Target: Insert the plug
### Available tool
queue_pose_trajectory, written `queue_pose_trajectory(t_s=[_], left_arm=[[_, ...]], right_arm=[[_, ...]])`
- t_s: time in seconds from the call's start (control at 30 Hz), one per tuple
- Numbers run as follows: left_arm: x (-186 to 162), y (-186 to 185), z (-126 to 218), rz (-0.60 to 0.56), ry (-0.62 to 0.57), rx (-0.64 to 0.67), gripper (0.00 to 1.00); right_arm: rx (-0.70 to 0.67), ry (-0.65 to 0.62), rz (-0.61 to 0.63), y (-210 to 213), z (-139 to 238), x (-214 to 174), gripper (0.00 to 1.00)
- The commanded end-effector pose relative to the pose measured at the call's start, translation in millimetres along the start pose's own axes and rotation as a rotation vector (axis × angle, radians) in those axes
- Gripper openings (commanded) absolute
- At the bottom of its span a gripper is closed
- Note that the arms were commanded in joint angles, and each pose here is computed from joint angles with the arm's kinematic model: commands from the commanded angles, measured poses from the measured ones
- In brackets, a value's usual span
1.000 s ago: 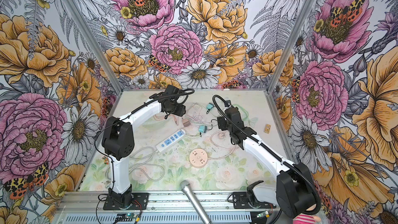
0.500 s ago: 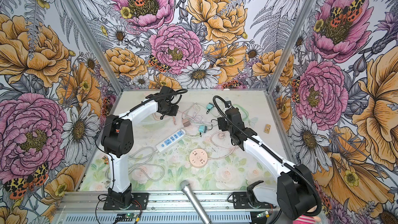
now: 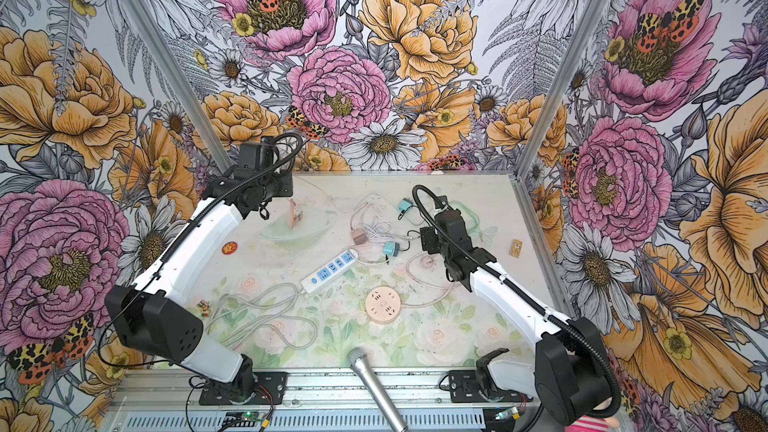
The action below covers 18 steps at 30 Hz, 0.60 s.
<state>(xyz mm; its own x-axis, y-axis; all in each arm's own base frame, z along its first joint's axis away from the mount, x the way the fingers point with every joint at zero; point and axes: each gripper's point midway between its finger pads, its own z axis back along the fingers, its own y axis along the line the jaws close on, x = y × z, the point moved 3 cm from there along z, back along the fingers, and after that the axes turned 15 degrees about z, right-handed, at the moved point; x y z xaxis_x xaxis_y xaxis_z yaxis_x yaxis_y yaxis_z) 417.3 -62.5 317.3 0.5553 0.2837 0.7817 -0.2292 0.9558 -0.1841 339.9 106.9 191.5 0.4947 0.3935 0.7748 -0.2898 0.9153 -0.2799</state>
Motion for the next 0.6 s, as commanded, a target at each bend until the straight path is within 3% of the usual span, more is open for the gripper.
queue_pose_trajectory(t_s=[0.0, 0.2, 0.4, 0.57], left_arm=[[-4, 25, -1, 0.064, -0.005, 0.077, 0.0], [-9, 49, 2, 0.121, 0.006, 0.096, 0.0], [-36, 46, -25, 0.119, 0.096, 0.081, 0.03], [-55, 43, -44, 0.088, 0.129, 0.143, 0.2]], right_arm=[[-0.005, -0.04, -0.025, -1, 5, 9, 0.8], [-0.002, -0.048, -0.033, -1, 7, 11, 0.8], [0.008, -0.053, -0.043, 0, 7, 13, 0.8], [0.018, -0.054, -0.044, 1, 7, 15, 0.8]])
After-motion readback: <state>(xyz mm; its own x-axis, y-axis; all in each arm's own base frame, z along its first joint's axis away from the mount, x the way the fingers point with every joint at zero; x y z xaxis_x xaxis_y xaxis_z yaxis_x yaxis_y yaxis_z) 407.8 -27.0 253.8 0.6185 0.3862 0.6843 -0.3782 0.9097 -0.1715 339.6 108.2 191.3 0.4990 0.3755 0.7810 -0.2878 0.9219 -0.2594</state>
